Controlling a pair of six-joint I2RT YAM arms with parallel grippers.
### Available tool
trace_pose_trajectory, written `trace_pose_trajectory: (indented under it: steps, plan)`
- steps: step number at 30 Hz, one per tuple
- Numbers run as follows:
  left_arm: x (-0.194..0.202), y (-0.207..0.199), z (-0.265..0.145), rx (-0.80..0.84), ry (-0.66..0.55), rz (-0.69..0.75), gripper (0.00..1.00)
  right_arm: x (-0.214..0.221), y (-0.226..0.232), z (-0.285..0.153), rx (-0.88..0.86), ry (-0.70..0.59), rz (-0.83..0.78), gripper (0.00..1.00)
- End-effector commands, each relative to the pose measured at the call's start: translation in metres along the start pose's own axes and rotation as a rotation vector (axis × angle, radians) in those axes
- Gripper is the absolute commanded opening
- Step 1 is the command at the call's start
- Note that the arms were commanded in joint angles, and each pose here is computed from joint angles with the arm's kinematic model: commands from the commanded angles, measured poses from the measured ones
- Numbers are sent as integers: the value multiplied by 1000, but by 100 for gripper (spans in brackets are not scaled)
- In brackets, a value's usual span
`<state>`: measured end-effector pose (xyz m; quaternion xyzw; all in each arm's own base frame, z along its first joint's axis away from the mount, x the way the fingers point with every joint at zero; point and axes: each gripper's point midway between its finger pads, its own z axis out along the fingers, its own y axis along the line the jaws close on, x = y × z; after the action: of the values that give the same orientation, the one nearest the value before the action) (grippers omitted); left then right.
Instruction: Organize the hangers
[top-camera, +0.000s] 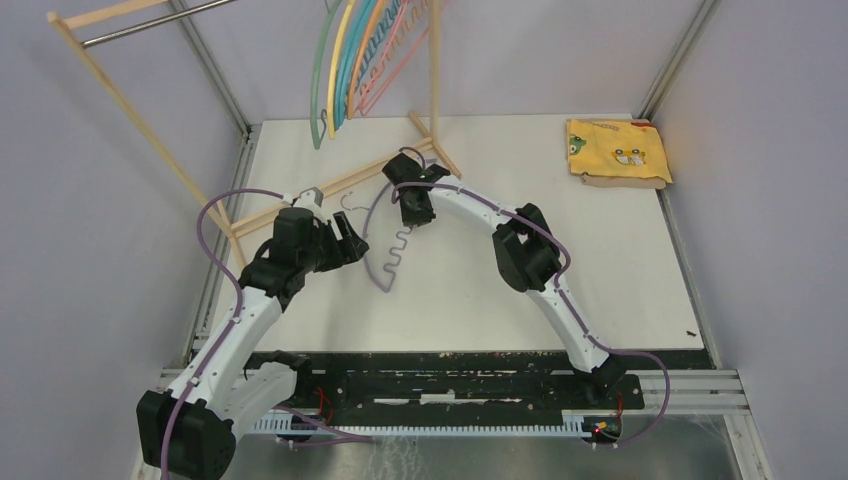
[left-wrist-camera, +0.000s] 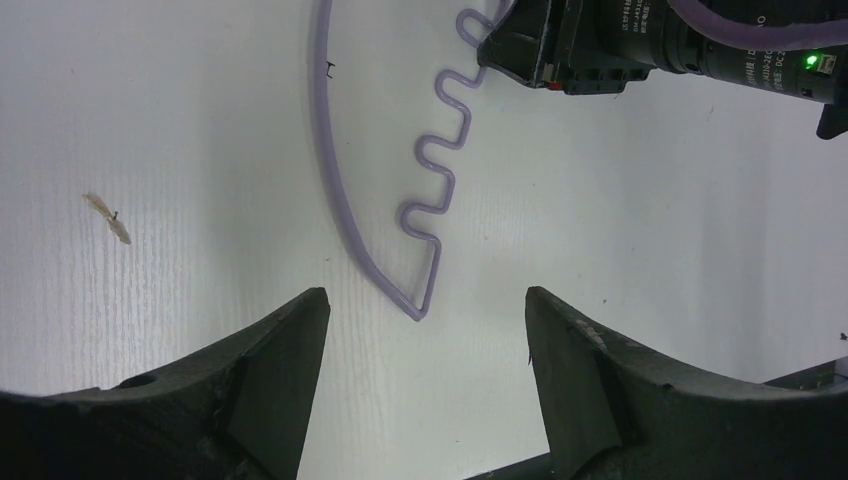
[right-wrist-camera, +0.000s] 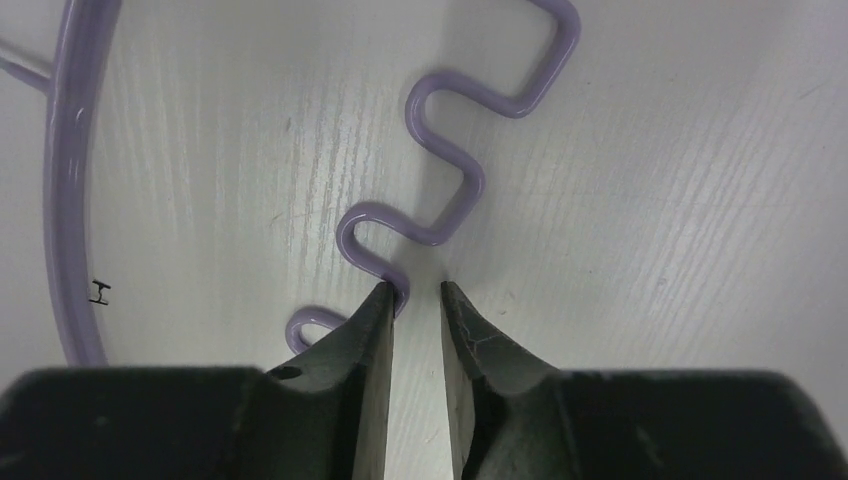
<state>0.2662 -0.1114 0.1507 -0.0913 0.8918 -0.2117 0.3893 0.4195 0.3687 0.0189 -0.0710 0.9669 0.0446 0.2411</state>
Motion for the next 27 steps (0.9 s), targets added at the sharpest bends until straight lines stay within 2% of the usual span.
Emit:
trace_pose_trajectory:
  steps: [1,5,6,21,26,27]
  plan:
    - [-12,-10,-3,36,-42,-25,79,52,-49,9,179,172,-144,23]
    - [-14,-10,-5,37,-51,-28,79,67,-73,5,231,218,-181,2]
    - [-14,-10,-5,37,-53,-28,79,70,-78,3,236,222,-180,1]
    - [-16,-11,4,43,-47,-26,75,117,-101,-36,137,346,-173,1]
    - [-13,-13,9,58,-38,-36,74,115,-96,-51,95,341,-171,1]
    - [-11,-13,11,63,-32,-38,73,108,-93,-56,75,322,-171,8]
